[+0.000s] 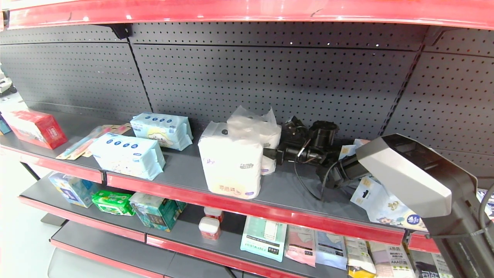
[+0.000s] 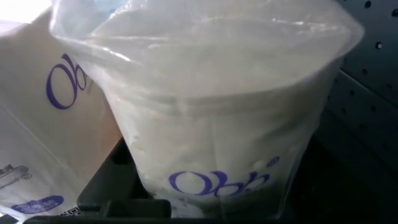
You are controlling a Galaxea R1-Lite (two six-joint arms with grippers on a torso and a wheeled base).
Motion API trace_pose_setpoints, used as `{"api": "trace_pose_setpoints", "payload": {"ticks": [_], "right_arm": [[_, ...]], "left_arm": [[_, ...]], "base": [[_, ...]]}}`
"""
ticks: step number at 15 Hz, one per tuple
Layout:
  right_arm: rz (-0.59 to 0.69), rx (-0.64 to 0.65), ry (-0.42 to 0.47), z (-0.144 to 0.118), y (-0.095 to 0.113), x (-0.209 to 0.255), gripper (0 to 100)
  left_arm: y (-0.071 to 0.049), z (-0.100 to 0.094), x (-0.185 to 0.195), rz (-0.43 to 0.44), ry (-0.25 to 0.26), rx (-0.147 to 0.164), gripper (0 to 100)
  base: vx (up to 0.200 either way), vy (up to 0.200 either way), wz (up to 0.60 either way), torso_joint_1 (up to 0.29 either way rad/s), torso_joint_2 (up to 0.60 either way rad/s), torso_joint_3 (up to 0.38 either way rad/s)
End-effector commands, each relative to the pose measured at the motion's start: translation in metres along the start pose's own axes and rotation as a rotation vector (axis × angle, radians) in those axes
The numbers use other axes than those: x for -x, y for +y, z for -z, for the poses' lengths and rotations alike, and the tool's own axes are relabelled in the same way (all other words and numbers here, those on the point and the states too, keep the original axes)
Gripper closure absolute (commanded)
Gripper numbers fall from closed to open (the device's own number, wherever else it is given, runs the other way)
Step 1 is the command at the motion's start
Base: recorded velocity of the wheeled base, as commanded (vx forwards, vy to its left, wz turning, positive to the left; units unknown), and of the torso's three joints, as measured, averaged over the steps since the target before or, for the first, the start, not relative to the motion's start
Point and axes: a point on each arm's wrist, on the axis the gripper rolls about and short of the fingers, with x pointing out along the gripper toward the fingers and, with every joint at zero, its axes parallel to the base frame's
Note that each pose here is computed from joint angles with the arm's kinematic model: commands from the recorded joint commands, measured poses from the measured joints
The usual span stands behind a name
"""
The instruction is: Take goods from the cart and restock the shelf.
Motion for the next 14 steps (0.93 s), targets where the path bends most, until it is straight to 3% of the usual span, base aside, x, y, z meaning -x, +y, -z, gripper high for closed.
{"api": "trace_pose_setpoints", "payload": {"ticks": [1, 8, 9, 14], "right_arm": [[-0.014, 0.0, 0.0, -0.0004, 0.0012, -0.0016, 100], [-0.018, 0.002, 0.004, 0.0004, 0.0048, -0.0034, 100], [-0.018, 0.004, 0.005, 0.0008, 0.0049, -0.0033, 0], [-0.002, -0.005, -0.004, -0.0076, 0.0033, 0.0008, 0]], "left_arm": [[0.0, 0.0, -0.0001, -0.001, 0.001, 0.0, 0], [0.0, 0.0, -0.0001, -0.001, 0.001, 0.0, 0], [0.0, 0.0, -0.0001, -0.001, 0.001, 0.0, 0], [0.0, 0.0, -0.0001, -0.001, 0.001, 0.0, 0]], "base": [[0.0, 0.0, 0.0, 0.0, 0.0, 0.0], [0.0, 0.0, 0.0, 0.0, 0.0, 0.0], [0.0, 0.0, 0.0, 0.0, 0.0, 0.0], [0.0, 0.0, 0.0, 0.0, 0.0, 0.0]]}}
